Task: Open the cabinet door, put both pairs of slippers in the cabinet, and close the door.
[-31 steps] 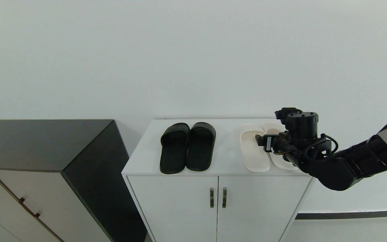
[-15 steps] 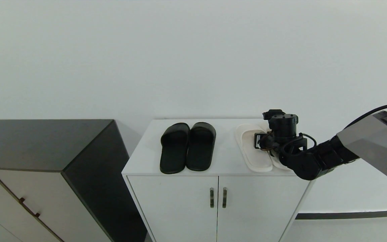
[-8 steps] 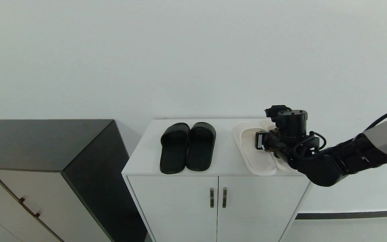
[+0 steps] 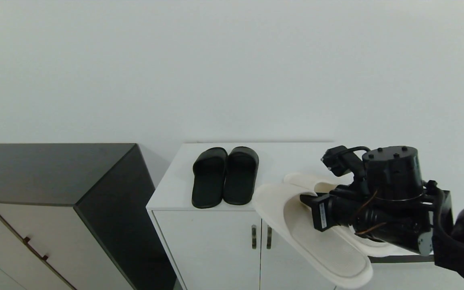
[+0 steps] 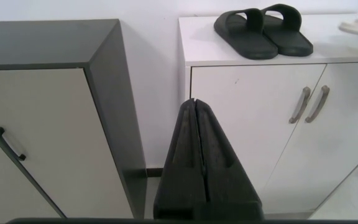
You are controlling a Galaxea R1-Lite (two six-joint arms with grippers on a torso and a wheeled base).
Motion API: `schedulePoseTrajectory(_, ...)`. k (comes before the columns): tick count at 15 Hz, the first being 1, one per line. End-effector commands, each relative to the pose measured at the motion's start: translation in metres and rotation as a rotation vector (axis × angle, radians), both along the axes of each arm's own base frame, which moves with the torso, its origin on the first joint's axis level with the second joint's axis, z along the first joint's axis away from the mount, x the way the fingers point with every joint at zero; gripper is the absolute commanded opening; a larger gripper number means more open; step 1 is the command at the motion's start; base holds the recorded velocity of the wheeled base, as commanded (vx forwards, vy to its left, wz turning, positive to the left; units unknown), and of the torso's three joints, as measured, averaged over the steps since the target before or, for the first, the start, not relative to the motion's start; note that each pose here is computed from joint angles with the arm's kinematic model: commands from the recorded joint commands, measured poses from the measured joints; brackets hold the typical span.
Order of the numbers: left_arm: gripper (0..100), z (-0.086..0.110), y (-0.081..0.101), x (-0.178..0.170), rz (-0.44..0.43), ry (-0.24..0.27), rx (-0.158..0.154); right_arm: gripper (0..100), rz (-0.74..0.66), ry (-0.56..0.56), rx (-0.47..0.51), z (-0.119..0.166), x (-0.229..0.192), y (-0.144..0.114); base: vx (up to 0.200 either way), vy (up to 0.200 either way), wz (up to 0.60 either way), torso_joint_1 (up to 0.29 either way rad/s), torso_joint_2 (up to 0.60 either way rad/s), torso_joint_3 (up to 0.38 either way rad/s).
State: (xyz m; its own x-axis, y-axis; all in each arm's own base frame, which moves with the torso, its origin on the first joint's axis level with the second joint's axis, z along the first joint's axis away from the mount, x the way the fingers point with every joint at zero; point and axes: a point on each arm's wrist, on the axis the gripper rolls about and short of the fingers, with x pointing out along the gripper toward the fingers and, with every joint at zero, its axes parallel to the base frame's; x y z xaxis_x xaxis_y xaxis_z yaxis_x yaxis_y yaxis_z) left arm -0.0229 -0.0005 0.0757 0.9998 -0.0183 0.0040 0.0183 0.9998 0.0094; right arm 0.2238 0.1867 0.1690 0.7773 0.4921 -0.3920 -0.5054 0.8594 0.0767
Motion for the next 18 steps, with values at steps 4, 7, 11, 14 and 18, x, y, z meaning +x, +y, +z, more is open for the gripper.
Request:
schedulePoseTrajectory(4, 0, 0.000, 0.000, 0.000, -0.002, 0.001, 0.000, 0, 0.041, -0.024, 0.027, 0.016, -0.025, -0.008, 0.000, 0.000, 0.00, 0.000, 0.00, 0.000)
schedulePoseTrajectory(7, 0, 0.000, 0.000, 0.000, -0.002, 0.001, 0.000, 0, 0.055, -0.022, 0.026, 0.016, -0.029, -0.007, -0.067, 0.000, 0.00, 0.001, 0.00, 0.001)
schedulePoseTrajectory(11, 0, 0.000, 0.000, 0.000, -0.002, 0.001, 0.000, 0, 0.055, -0.016, 0.019, 0.014, -0.029, -0.008, -0.200, 0.000, 0.00, 0.008, 0.00, 0.002)
schedulePoseTrajectory(14, 0, 0.000, 0.000, 0.000, -0.002, 0.001, 0.000, 0, 0.051, -0.003, 0.011, 0.009, -0.030, -0.010, -0.067, 0.000, 0.00, -0.004, 0.00, 0.002)
schedulePoseTrajectory(18, 0, 0.000, 0.000, 0.000, -0.002, 0.001, -0.002, 0, 0.107, 0.013, 0.026, 0.008, -0.035, -0.014, 0.000, 0.000, 0.00, 0.000, 0.00, 0.000)
